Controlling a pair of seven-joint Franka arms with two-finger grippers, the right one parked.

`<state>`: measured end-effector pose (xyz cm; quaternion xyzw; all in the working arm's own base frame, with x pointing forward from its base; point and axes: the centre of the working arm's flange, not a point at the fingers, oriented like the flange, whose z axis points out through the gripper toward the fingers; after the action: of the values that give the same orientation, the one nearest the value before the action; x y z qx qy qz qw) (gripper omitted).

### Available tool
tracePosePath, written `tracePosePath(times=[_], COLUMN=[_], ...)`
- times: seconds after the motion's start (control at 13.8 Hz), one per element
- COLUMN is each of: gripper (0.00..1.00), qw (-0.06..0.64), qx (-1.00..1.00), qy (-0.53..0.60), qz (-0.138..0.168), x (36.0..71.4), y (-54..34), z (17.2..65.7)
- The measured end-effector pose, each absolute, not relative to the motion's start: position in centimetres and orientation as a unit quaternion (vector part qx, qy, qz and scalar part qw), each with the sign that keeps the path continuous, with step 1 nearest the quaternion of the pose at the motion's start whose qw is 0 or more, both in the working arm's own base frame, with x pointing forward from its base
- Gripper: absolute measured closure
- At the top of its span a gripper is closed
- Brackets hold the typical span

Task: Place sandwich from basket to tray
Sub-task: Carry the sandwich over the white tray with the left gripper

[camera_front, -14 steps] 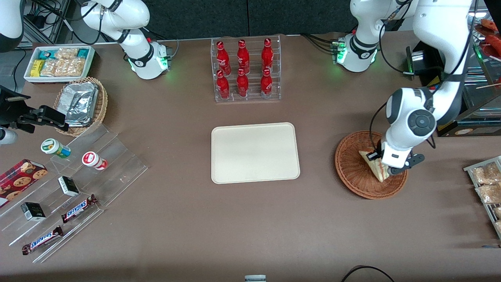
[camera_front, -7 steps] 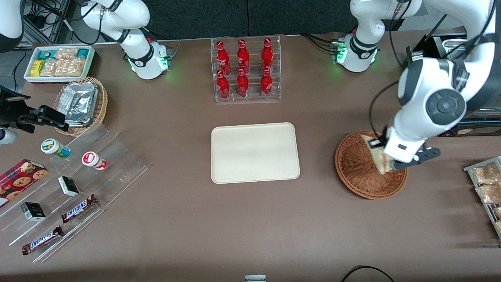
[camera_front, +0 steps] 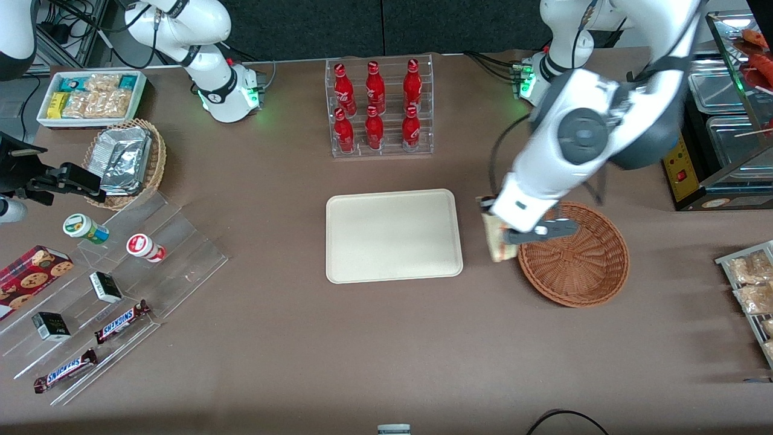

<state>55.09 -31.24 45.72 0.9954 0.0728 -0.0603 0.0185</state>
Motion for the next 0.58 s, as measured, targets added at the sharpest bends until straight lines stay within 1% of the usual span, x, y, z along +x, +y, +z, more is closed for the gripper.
tracePosePath(times=[0.15,0.29,0.58], gripper=[0.82,0.82,0.82], qw=[0.022,0.007,-0.006], qx=[0.996,0.996,0.997], qy=[0.071,0.074,0.066], qz=[-0.052,-0.043,-0.025], x=[53.4,52.2,51.5], y=[-36.7,-40.9,-47.4], z=[43.2,40.0,33.4])
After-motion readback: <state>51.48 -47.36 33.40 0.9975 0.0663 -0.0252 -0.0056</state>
